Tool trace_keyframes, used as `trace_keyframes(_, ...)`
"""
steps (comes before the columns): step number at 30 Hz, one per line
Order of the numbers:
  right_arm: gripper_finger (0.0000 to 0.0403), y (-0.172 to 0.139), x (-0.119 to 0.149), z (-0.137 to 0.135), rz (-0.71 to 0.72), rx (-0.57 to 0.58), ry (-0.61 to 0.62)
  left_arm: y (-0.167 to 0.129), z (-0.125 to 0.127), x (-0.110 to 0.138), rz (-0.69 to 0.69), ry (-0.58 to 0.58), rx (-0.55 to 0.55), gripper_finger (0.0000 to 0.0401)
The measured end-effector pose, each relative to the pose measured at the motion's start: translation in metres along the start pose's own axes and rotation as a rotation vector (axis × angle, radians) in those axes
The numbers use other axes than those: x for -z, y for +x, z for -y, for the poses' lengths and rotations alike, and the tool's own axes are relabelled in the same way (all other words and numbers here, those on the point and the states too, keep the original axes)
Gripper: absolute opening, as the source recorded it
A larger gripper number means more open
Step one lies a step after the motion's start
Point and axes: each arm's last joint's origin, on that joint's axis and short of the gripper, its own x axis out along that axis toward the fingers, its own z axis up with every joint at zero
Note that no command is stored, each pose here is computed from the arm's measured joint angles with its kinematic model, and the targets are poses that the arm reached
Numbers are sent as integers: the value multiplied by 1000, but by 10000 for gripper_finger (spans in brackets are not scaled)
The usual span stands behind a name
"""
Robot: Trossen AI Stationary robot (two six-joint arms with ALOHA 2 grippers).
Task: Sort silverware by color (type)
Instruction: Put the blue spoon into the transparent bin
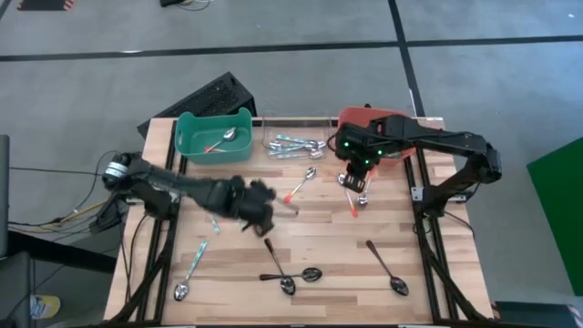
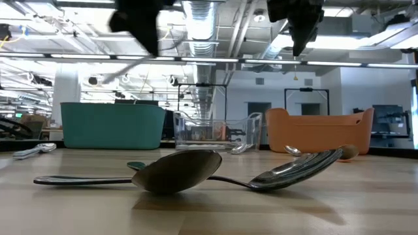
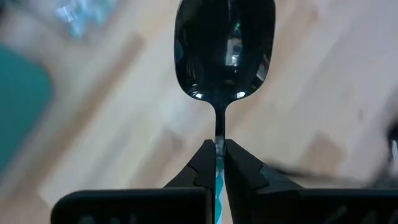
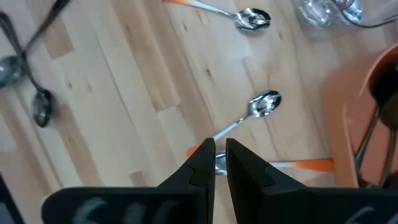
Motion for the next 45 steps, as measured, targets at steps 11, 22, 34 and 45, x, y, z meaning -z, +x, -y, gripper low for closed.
trace_keyframes(11,62,0,2,-17,16,-23,14,25,-72,-100,293,-11,27,0)
trace_keyframes(22,62,-1,-10,-15,142,3,41,48,-151,-146,417,11,28,0)
trace_keyframes(34,62,-4,-25,-1,264,-8,122,131,-203,-162,298,19,49,0)
trace_keyframes(45,62,-4,-24,9,250,19,324,158,-218,-160,246,95,43,45)
